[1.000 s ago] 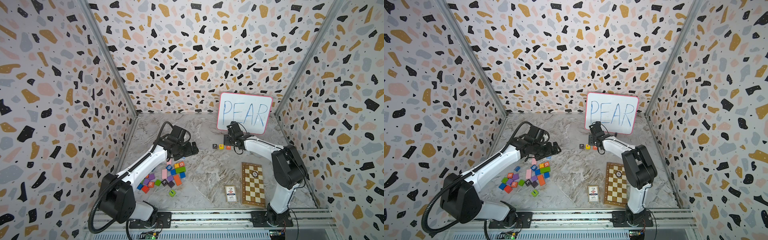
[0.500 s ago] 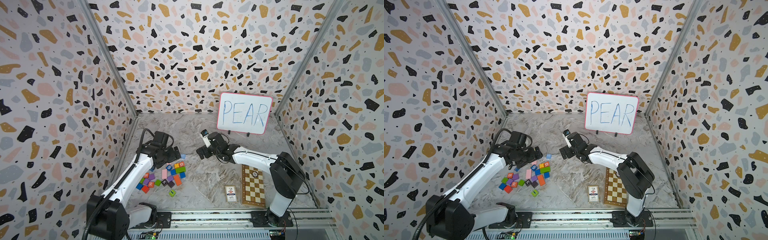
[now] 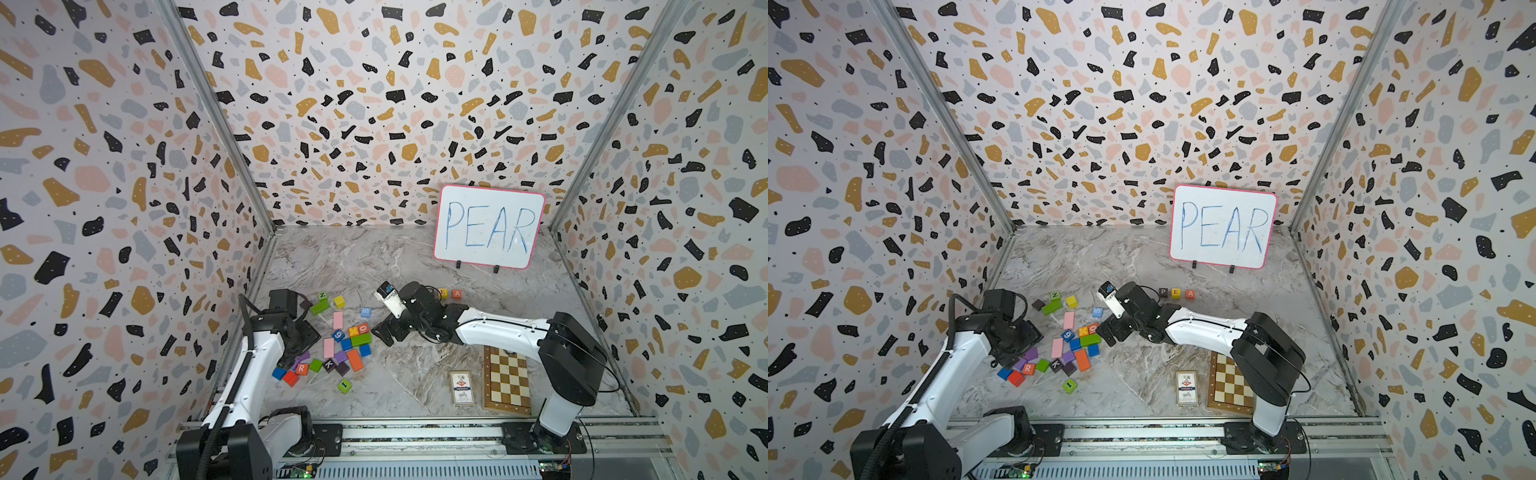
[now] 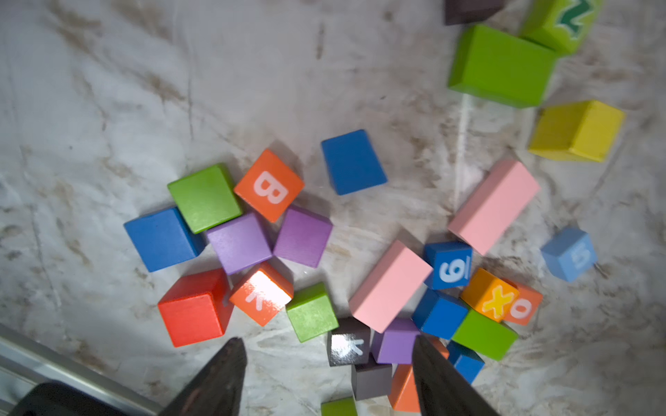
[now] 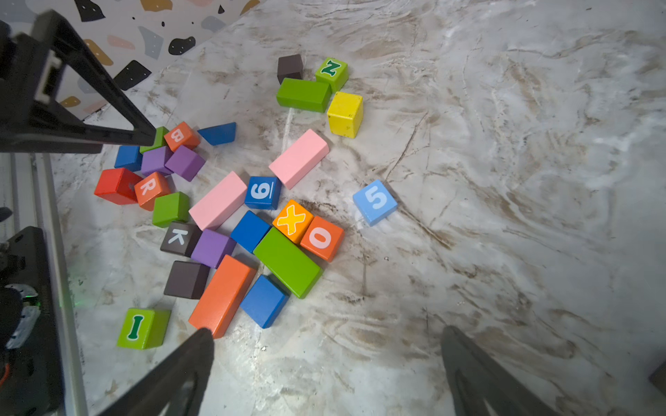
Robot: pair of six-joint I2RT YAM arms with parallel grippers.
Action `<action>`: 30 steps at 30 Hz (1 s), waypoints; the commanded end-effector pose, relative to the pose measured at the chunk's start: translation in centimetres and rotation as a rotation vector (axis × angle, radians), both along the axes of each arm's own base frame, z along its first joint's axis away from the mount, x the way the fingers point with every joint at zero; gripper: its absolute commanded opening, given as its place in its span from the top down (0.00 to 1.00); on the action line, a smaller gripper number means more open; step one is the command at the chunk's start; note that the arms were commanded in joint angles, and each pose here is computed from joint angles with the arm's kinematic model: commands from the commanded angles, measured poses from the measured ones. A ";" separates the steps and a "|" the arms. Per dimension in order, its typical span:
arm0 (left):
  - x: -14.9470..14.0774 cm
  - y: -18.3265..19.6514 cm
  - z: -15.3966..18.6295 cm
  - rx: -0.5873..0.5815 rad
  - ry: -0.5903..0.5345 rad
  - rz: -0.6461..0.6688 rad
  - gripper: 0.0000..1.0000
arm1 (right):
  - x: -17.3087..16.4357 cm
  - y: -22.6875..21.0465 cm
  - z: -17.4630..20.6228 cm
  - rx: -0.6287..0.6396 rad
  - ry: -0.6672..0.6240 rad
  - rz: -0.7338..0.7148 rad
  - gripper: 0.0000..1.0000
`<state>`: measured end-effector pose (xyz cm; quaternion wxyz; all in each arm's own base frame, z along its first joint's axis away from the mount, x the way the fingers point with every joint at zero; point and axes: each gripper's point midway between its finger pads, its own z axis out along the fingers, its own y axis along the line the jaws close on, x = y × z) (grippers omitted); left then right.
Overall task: Spell the uppercase word “pear” with letter blocks
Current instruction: Pick up the letter block from the center of the board.
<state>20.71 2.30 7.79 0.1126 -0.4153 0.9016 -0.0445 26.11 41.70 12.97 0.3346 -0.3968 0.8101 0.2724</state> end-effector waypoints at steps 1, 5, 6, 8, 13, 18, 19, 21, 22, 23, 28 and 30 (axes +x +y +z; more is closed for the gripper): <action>-1.0 0.9 -1.6 -0.017 0.057 0.107 0.34 | -0.5 -0.2 1.7 0.045 -0.003 0.015 0.01; -1.5 1.7 -2.2 0.002 0.094 0.131 0.36 | -0.8 -0.3 1.4 0.050 0.008 0.023 0.01; -1.6 1.8 -2.4 0.013 0.098 0.135 0.36 | -0.8 -0.2 1.3 0.052 0.012 0.026 0.00; -1.9 2.1 -2.7 0.024 0.110 0.140 0.36 | -1.0 -0.2 1.2 0.054 0.019 0.031 0.00; -2.3 2.1 -3.2 0.026 0.136 0.155 0.44 | -0.9 0.1 0.8 0.057 0.039 0.030 0.01; -2.1 1.6 -4.1 -0.008 0.155 0.153 0.46 | -1.0 0.1 0.6 0.059 0.044 0.031 0.00; -2.0 1.6 -4.2 -0.013 0.154 0.153 0.46 | -1.0 0.1 0.6 0.061 0.044 0.030 0.00; -1.9 1.5 -4.4 -0.016 0.159 0.151 0.46 | -0.9 0.1 0.5 0.061 0.049 0.031 0.00; -1.9 1.6 -4.5 -0.016 0.164 0.148 0.46 | -0.9 0.1 0.3 0.059 0.052 0.029 0.00; -1.9 1.6 -4.6 -0.014 0.170 0.149 0.46 | -0.9 0.0 0.3 0.058 0.053 0.029 0.00; -2.2 1.6 -5.2 -0.010 0.187 0.146 0.54 | -0.8 -0.1 -0.2 0.057 0.068 0.026 0.01; -2.2 1.5 -5.3 -0.018 0.187 0.145 0.54 | -0.7 -0.1 -0.3 0.057 0.069 0.025 0.01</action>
